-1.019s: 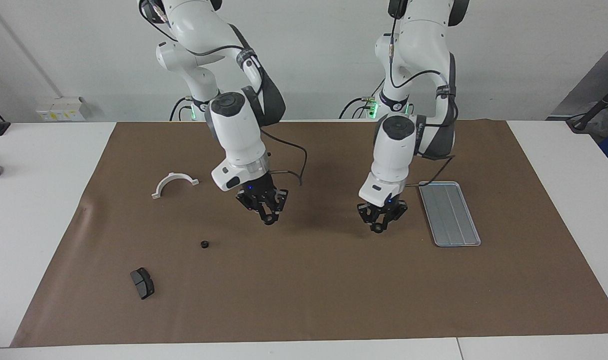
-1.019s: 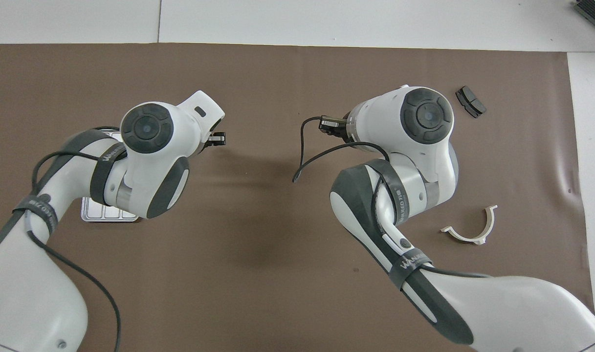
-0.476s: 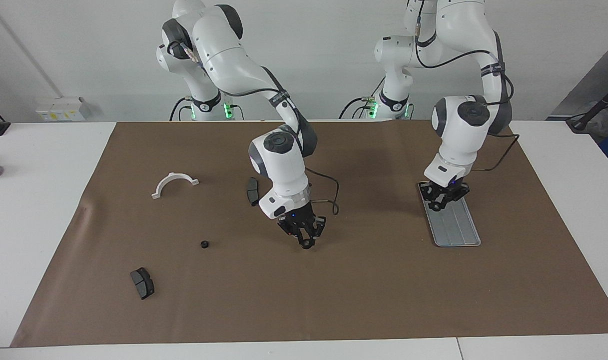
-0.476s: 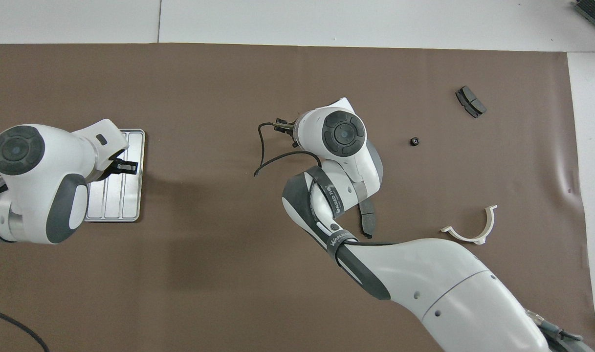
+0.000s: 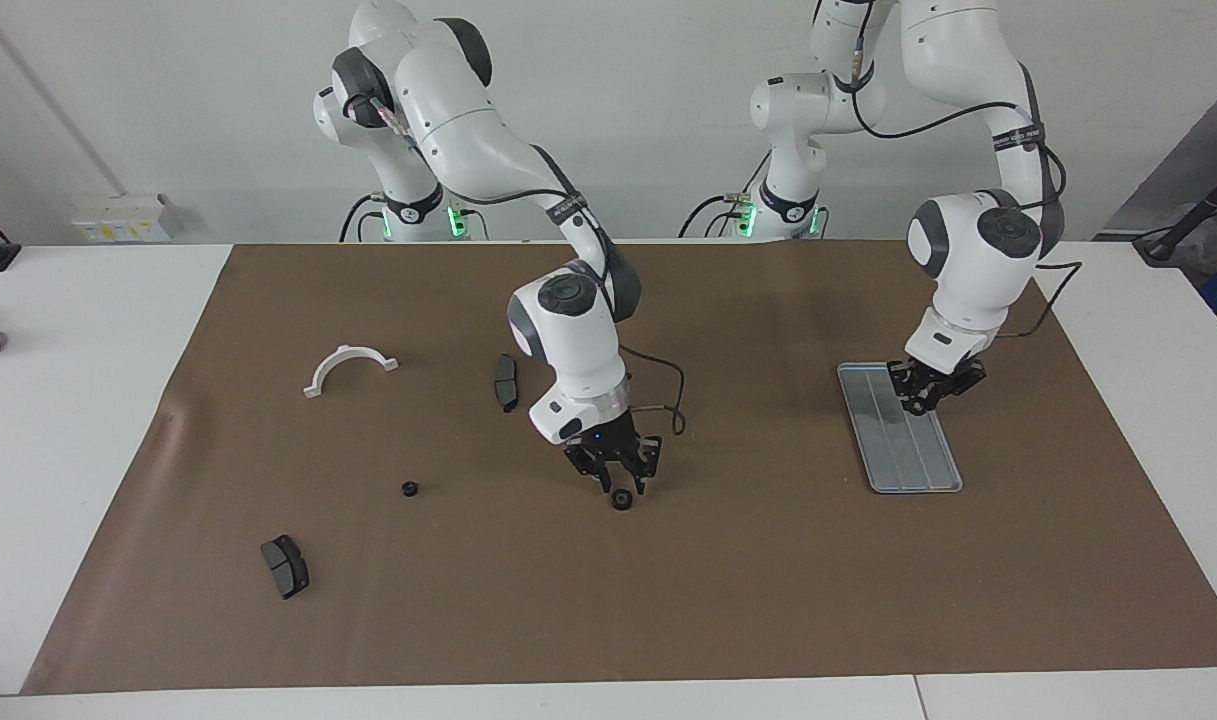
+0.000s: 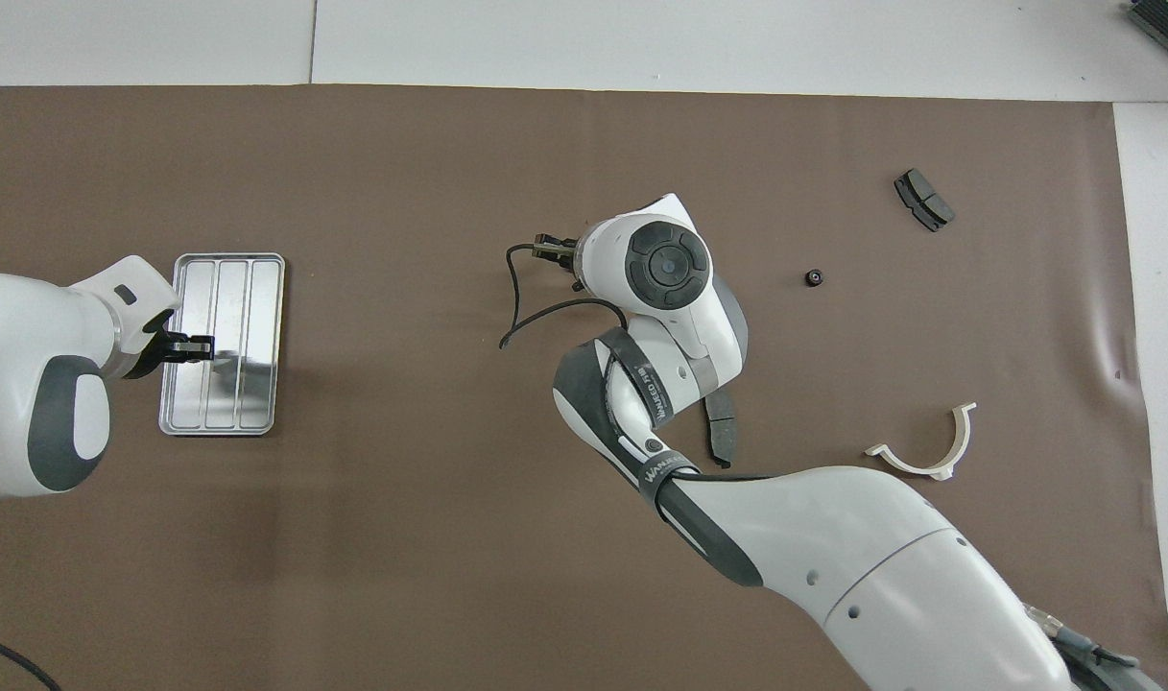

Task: Pick bearing gear from pile to tray
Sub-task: 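Place the bearing on the tray with the left gripper while the right gripper centers another, then reach the left gripper to the center and grasp the second bearing, then carry the bearing to the tray with the left gripper while the right gripper grasps another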

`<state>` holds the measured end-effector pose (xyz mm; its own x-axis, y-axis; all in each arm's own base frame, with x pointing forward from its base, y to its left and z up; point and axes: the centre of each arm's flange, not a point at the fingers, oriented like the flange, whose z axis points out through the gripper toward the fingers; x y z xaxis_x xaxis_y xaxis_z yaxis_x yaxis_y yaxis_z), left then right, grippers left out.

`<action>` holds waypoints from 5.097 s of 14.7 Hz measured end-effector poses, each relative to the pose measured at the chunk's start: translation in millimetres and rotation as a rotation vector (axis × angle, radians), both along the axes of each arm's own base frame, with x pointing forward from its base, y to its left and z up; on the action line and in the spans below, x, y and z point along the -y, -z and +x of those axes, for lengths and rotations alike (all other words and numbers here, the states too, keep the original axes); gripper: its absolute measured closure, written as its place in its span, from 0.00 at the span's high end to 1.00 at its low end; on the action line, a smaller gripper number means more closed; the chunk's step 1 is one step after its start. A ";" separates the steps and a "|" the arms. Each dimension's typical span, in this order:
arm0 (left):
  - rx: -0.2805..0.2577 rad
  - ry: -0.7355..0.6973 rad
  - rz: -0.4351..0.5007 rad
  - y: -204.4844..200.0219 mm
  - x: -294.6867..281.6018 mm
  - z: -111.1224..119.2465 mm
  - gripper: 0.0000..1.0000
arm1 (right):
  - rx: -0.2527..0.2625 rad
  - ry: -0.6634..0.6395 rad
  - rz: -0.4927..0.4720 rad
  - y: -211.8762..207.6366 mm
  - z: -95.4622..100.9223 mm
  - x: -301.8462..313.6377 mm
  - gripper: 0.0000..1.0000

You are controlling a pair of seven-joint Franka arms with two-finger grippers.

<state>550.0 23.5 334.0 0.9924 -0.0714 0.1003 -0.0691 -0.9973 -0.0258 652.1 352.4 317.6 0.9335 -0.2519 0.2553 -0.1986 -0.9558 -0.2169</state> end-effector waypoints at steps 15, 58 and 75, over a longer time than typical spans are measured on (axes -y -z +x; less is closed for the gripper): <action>0.061 0.052 -0.019 -56.1 37.0 25.4 1.00 | -0.211 -0.311 -0.237 -15.9 19.2 275.7 1.00; 0.174 -0.062 -0.193 33.4 455.6 73.0 0.87 | -0.130 -0.043 -0.076 -70.4 -0.8 198.8 0.24; 0.134 -0.094 -0.058 -8.5 357.2 82.0 0.36 | -0.054 0.028 0.003 -92.1 -14.0 111.6 0.24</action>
